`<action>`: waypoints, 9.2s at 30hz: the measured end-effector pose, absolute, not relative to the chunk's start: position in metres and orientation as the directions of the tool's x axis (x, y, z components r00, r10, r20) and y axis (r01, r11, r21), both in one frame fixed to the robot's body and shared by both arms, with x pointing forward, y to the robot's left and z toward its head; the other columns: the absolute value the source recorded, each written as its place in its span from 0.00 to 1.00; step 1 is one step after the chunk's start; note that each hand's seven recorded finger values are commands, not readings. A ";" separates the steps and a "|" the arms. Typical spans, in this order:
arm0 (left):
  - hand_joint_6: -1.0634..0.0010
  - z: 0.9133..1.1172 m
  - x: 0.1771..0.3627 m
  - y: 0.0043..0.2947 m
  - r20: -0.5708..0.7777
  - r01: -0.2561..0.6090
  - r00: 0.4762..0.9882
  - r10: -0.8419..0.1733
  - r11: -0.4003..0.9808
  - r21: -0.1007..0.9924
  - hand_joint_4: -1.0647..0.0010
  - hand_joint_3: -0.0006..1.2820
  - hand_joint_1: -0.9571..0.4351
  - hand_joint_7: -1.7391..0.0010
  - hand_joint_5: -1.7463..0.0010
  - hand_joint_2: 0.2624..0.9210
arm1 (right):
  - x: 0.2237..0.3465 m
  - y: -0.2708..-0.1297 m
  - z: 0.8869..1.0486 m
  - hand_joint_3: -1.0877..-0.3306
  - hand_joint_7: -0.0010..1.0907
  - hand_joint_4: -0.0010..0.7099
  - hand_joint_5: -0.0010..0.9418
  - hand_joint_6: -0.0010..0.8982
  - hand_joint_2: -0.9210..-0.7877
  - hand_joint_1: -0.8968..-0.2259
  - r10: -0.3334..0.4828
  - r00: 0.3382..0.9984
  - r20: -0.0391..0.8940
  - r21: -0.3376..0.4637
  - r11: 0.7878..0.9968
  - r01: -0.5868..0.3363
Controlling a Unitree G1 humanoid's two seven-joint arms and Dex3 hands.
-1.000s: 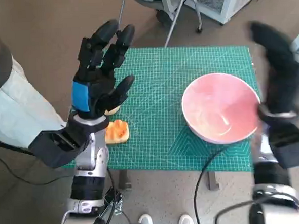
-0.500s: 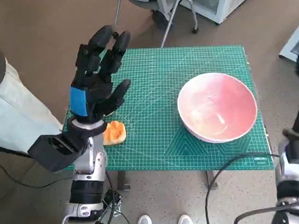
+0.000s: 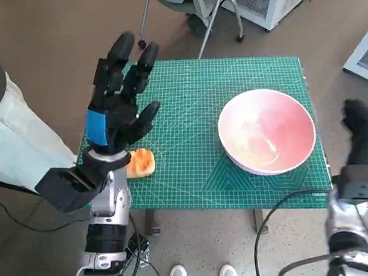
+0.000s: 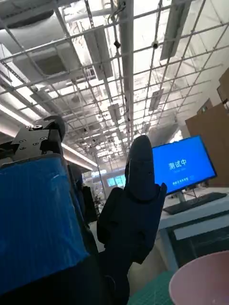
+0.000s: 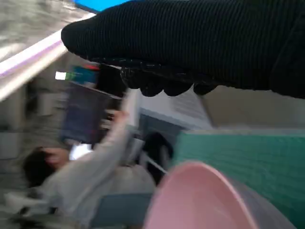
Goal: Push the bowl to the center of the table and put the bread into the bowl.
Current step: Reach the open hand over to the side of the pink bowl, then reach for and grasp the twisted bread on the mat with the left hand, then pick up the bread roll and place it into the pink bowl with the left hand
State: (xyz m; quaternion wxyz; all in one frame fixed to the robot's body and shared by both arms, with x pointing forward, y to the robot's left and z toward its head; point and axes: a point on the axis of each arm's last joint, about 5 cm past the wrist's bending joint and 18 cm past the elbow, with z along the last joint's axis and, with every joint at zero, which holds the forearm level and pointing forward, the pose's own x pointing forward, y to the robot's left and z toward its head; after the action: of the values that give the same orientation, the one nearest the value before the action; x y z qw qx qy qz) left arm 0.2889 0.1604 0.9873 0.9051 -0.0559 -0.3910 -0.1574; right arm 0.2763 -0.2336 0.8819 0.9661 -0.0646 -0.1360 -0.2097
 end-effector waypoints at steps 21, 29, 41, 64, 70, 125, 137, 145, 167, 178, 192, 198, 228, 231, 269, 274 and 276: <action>0.90 0.986 0.281 0.173 0.715 0.269 0.661 -0.226 0.962 0.056 0.69 0.22 0.34 0.92 1.00 1.00 | 0.306 -0.177 0.892 0.22 0.54 0.43 0.01 0.14 0.00 0.58 -0.344 0.930 0.129 0.106 0.937 0.332; 0.90 0.988 0.277 0.176 0.727 0.253 0.650 -0.222 0.965 0.068 0.69 0.23 0.34 0.92 1.00 1.00 | 0.317 -0.163 0.903 0.21 0.60 0.39 0.00 0.11 0.00 0.58 -0.307 0.947 0.096 0.149 0.945 0.291; 0.90 0.985 0.270 0.184 0.715 0.225 0.665 -0.216 0.971 0.083 0.70 0.24 0.32 0.93 1.00 1.00 | 0.329 -0.147 0.920 0.26 0.69 0.43 0.01 0.11 0.00 0.56 -0.289 0.954 0.073 0.236 0.935 0.265; 0.87 0.983 0.264 0.198 0.685 0.193 0.695 -0.220 0.974 0.117 0.70 0.24 0.32 0.94 1.00 1.00 | 0.339 -0.127 0.935 0.22 0.75 0.39 0.01 0.02 0.00 0.64 -0.222 0.974 0.038 0.250 0.946 0.206; 0.86 0.983 0.263 0.206 0.655 0.180 0.710 -0.257 0.966 0.184 0.70 0.24 0.32 0.94 1.00 1.00 | 0.340 -0.136 0.937 0.27 0.76 0.42 0.02 0.06 0.00 0.59 -0.233 0.971 0.060 0.256 0.943 0.211; 0.66 0.980 0.311 0.226 -0.402 0.504 0.833 -0.379 0.224 0.834 0.74 0.00 0.46 0.97 1.00 0.88 | 0.319 -0.170 1.008 0.48 0.75 0.53 0.01 0.10 0.00 0.42 0.250 0.375 0.893 -0.177 0.960 -0.218; 0.67 0.984 0.326 0.210 -0.545 0.590 0.791 -0.276 0.115 0.799 0.80 0.00 0.50 0.99 1.00 0.87 | 0.319 -0.169 1.009 0.48 0.75 0.53 0.01 0.11 0.00 0.41 0.235 0.379 0.895 -0.163 0.964 -0.212; 0.58 0.975 0.331 0.205 -0.566 0.600 0.789 -0.238 0.101 0.794 0.71 0.00 0.57 0.96 0.98 0.87 | 0.319 -0.168 1.008 0.48 0.75 0.53 0.01 0.11 0.00 0.43 0.244 0.381 0.892 -0.169 0.961 -0.219; 0.65 0.981 0.315 0.206 -0.572 0.600 0.766 -0.294 0.007 0.800 0.55 0.02 0.41 0.76 0.88 0.98 | 0.318 -0.167 1.005 0.48 0.74 0.52 0.00 0.09 0.00 0.41 0.241 0.386 0.890 -0.167 0.962 -0.217; 0.73 0.989 0.302 0.195 -0.668 0.675 0.690 -0.277 -0.085 0.733 0.66 0.05 0.34 0.85 0.95 1.00 | 0.318 -0.167 1.003 0.48 0.74 0.53 0.01 0.09 0.00 0.41 0.226 0.392 0.892 -0.153 0.966 -0.209; 0.77 0.974 0.287 0.199 -0.699 0.712 0.664 -0.264 -0.062 0.700 0.77 0.04 0.37 0.89 1.00 1.00 | 0.318 -0.165 1.000 0.48 0.73 0.54 0.01 0.09 0.00 0.41 0.221 0.401 0.889 -0.144 0.966 -0.214; 0.79 0.969 0.285 0.199 -0.689 0.697 0.679 -0.254 -0.073 0.714 0.76 0.03 0.38 0.90 1.00 1.00 | 0.317 -0.163 0.999 0.50 0.73 0.54 0.01 0.09 0.00 0.41 0.223 0.405 0.887 -0.141 0.964 -0.224; 0.36 0.937 0.272 0.211 -0.401 0.413 0.858 -0.322 -0.033 0.910 0.37 0.06 0.69 0.40 0.29 0.97 | 0.317 -0.159 0.995 0.51 0.73 0.52 0.00 0.06 0.00 0.41 0.241 0.420 0.875 -0.136 0.955 -0.265; 0.36 0.938 0.274 0.215 -0.379 0.402 0.863 -0.334 0.002 0.916 0.37 0.06 0.69 0.38 0.30 0.98 | 0.317 -0.159 0.994 0.52 0.73 0.52 0.00 0.06 0.00 0.41 0.240 0.421 0.875 -0.135 0.955 -0.265; 0.40 1.078 0.331 0.118 0.279 -0.083 0.760 -0.587 0.338 0.937 0.29 0.03 0.69 0.33 0.38 1.00 | 0.317 -0.161 0.996 0.55 0.74 0.51 0.00 0.05 0.00 0.42 0.255 0.430 0.866 -0.148 0.953 -0.266; 0.42 1.060 0.343 0.104 0.210 -0.024 0.775 -0.596 0.305 0.952 0.32 0.04 0.69 0.31 0.36 1.00 | 0.317 -0.162 0.995 0.55 0.74 0.51 0.00 0.05 0.00 0.42 0.252 0.429 0.867 -0.149 0.954 -0.260; 0.43 1.052 0.346 0.100 0.179 0.006 0.781 -0.598 0.294 0.956 0.34 0.05 0.69 0.30 0.35 1.00 | 0.317 -0.162 0.995 0.55 0.74 0.51 0.00 0.05 0.00 0.43 0.252 0.428 0.868 -0.149 0.954 -0.259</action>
State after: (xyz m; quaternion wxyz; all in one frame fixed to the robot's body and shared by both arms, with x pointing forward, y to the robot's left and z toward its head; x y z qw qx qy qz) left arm 0.3463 0.0999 1.0524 0.7595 0.5600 -0.2645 -0.1988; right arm 0.3167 -0.1624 0.9953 0.8451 0.0033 -0.5129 0.1510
